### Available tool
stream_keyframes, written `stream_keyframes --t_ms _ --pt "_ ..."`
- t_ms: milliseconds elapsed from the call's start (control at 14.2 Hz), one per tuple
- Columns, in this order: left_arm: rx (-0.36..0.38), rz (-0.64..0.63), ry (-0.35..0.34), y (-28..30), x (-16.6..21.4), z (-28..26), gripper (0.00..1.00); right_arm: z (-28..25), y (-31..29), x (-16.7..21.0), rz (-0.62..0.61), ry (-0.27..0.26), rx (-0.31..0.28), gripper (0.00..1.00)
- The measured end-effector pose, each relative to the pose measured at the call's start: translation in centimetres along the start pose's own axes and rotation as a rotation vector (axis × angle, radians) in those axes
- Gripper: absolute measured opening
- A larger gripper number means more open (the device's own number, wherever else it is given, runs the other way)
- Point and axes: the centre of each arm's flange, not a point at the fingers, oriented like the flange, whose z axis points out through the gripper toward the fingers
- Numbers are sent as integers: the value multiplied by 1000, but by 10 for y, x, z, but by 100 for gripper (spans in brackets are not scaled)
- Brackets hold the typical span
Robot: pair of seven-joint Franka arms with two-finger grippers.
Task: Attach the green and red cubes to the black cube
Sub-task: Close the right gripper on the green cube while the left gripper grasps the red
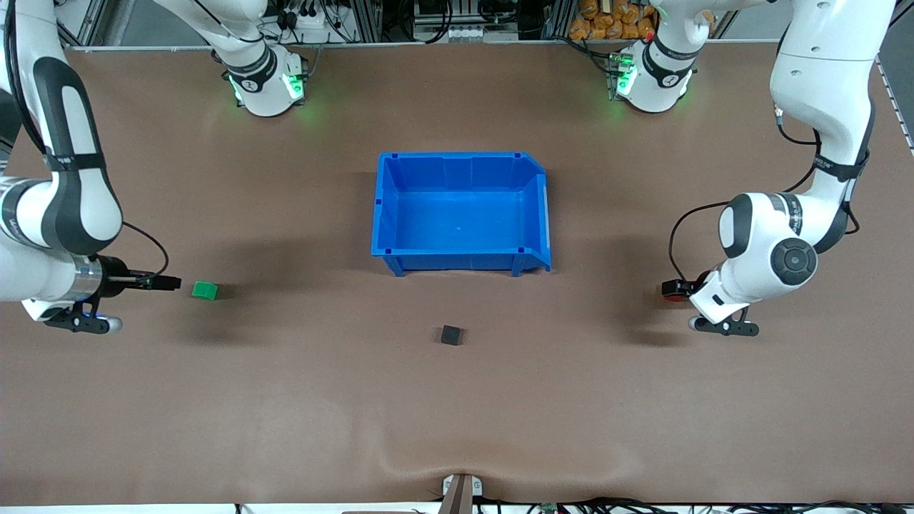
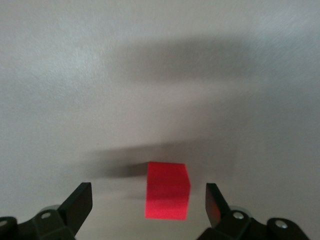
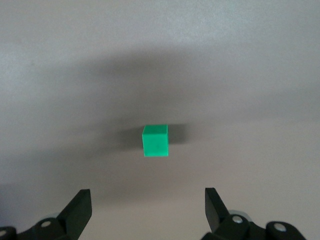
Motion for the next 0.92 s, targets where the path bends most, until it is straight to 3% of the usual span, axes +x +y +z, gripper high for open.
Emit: stream_keyframes --t_ms 636,777,918 --pt "0 25 6 14 3 21 100 41 -3 13 -5 15 6 100" --pt "0 28 0 16 3 24 95 55 -2 14 -3 32 7 100" --pt "0 29 -1 16 2 25 77 71 -1 14 1 44 7 100"
